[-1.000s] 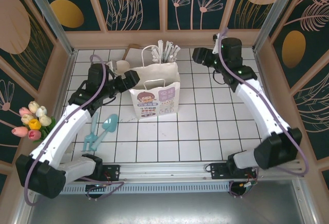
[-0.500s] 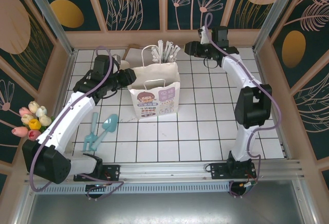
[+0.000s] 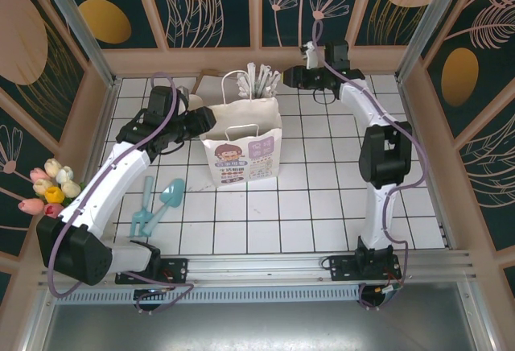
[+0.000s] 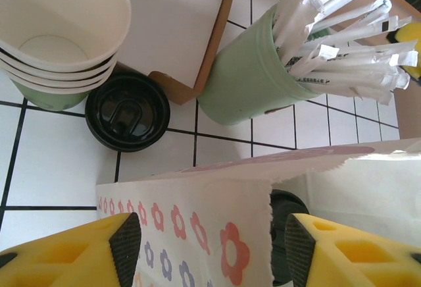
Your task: Pack the takeout coffee
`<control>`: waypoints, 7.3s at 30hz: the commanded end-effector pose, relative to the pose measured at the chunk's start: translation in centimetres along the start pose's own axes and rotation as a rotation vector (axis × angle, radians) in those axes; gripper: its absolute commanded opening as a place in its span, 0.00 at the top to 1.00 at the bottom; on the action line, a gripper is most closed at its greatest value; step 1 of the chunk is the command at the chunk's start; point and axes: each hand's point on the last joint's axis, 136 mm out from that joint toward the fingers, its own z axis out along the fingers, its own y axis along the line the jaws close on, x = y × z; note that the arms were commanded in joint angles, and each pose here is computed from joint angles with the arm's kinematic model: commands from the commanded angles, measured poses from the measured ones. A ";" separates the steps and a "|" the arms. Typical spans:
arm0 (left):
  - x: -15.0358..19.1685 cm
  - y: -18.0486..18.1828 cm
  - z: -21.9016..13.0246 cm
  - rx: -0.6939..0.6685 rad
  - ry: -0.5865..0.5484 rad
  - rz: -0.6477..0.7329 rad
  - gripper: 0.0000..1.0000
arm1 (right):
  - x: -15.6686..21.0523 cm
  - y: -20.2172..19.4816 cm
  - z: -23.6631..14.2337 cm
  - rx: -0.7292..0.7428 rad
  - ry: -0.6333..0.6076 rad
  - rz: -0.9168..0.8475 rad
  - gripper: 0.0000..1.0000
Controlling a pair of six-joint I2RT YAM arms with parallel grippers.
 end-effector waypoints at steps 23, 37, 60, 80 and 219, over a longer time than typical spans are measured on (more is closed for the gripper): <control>-1.1 -0.6 -2.2 0.050 -0.093 -0.002 0.01 | -1.0 2.0 1.3 -0.052 -0.013 -0.118 0.95; -1.6 -0.1 -2.6 0.025 -0.138 -0.013 0.02 | -2.4 5.4 -4.5 0.057 -0.083 -0.263 1.00; -3.7 4.7 -5.1 -0.191 -0.355 -0.159 0.01 | -1.4 25.2 -23.4 0.032 -0.302 -0.504 1.00; -2.7 9.6 -7.5 -0.429 -0.413 -0.151 0.01 | 2.0 29.4 -16.9 -0.288 -0.192 -0.470 1.00; -10.1 15.0 20.6 -0.183 0.072 0.214 0.40 | 5.0 6.1 -21.4 0.510 -0.494 0.161 0.01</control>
